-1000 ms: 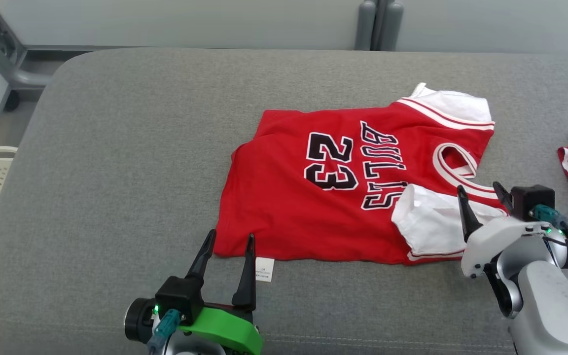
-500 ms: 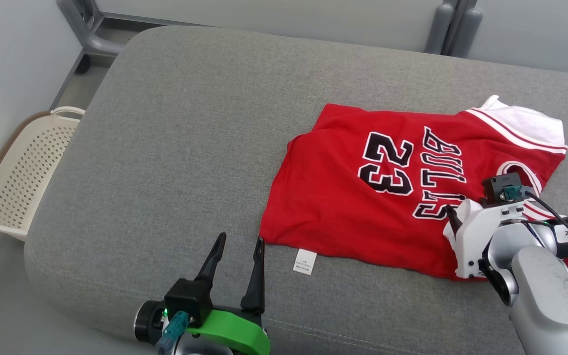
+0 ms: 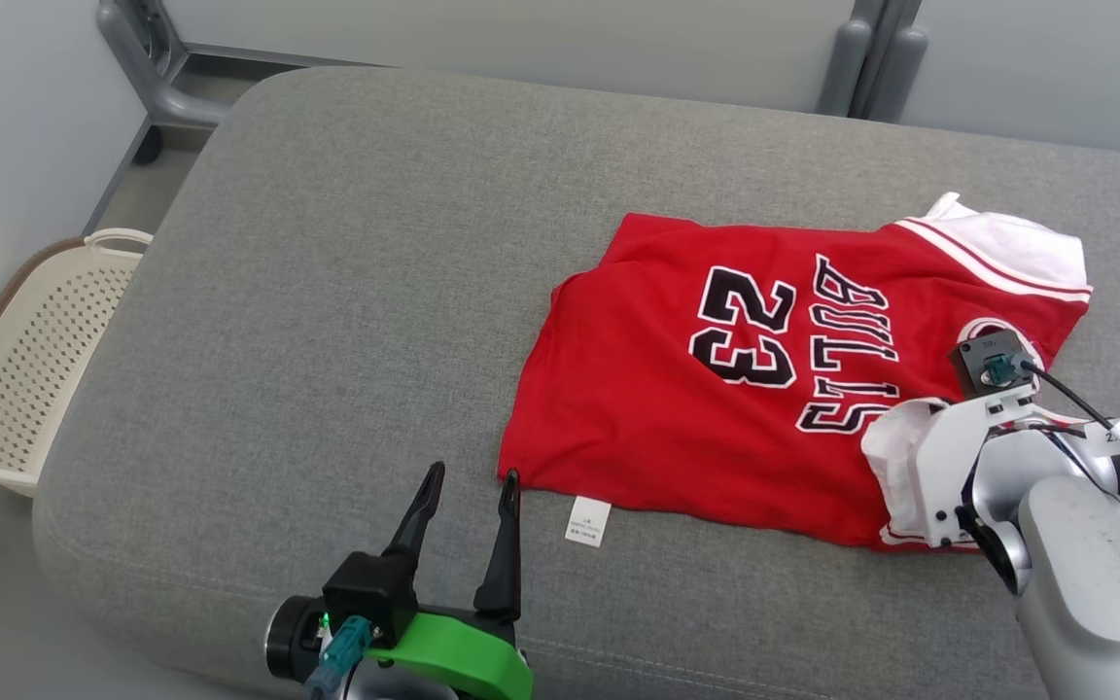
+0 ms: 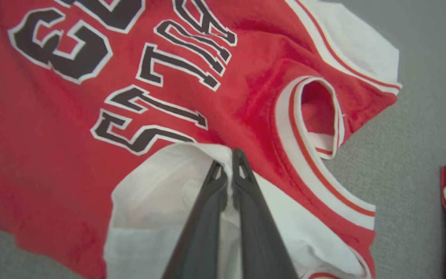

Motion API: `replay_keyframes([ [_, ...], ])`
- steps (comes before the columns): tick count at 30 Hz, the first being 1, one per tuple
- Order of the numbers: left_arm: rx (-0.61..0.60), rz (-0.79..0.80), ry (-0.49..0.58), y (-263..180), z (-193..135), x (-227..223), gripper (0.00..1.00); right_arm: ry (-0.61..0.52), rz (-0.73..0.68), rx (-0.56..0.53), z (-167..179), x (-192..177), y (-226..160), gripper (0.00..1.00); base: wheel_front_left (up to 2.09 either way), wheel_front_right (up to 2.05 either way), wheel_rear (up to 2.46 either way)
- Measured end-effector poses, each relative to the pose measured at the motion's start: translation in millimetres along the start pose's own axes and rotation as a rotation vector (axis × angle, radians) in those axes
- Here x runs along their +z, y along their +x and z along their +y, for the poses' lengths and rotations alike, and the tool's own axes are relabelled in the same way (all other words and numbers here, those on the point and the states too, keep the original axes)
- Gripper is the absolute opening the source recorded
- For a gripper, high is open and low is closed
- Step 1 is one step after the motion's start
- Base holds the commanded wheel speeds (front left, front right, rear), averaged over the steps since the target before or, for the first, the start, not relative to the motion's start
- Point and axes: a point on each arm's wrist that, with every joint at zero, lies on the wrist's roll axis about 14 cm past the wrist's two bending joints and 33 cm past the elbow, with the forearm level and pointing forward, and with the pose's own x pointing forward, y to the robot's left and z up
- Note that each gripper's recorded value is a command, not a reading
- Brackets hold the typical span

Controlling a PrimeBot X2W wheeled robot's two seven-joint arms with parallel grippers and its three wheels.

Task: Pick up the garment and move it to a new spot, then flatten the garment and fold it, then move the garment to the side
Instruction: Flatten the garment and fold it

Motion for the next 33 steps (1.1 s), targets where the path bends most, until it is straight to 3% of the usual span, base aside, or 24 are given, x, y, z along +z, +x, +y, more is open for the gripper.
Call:
replay_keyframes([
  [4,-0.010,0.000,0.000,1,-2,0,1.00,-0.001,-0.074,-0.015,-5,17,-4,0.00,0.00,0.00,0.00],
  [11,-0.034,0.002,0.003,5,-8,-1,1.00,0.009,-0.318,-0.048,-17,80,-18,0.00,0.00,0.00,0.00],
  [15,-0.060,0.001,0.012,8,-15,-1,1.00,0.030,-0.393,-0.098,-35,89,-33,0.00,0.00,0.00,0.00],
  [24,-0.141,0.020,0.032,15,-35,-6,1.00,0.184,-0.341,-0.235,-67,0,-75,0.00,0.00,0.00,0.00],
  [33,-0.224,0.055,0.053,24,-56,-16,1.00,0.353,-0.212,-0.338,-59,-98,-105,0.03,0.00,0.00,0.00],
])
